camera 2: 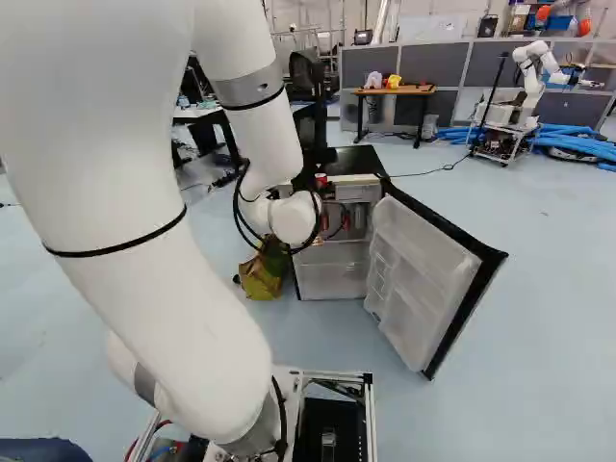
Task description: Grab a drink from the fridge
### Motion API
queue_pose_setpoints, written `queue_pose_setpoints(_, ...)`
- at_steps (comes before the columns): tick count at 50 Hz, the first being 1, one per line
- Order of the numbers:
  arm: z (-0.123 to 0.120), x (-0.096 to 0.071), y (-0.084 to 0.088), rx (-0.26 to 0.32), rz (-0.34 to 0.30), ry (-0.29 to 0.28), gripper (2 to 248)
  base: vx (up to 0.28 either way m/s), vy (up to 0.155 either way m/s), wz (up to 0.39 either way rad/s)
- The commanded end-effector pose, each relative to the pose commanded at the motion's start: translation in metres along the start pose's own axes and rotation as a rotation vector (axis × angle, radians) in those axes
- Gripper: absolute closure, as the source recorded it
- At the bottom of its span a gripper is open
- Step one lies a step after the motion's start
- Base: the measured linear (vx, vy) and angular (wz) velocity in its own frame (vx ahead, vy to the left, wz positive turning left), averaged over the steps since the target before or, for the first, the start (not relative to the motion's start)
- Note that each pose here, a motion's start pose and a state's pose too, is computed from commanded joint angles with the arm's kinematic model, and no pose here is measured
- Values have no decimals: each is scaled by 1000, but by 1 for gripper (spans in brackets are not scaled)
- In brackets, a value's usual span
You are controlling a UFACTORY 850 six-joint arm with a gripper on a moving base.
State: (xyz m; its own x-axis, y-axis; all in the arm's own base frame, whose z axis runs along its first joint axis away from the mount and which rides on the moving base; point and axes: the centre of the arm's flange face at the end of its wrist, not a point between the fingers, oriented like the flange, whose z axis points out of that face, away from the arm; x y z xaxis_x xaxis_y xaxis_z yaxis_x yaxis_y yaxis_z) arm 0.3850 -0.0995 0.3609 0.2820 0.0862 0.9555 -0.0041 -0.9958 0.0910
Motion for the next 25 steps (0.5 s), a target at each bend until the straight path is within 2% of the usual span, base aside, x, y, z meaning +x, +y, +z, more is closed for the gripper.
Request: queue_pose_setpoints(25, 16, 30, 4, 2, -22, 66, 155, 0, 0, 0)
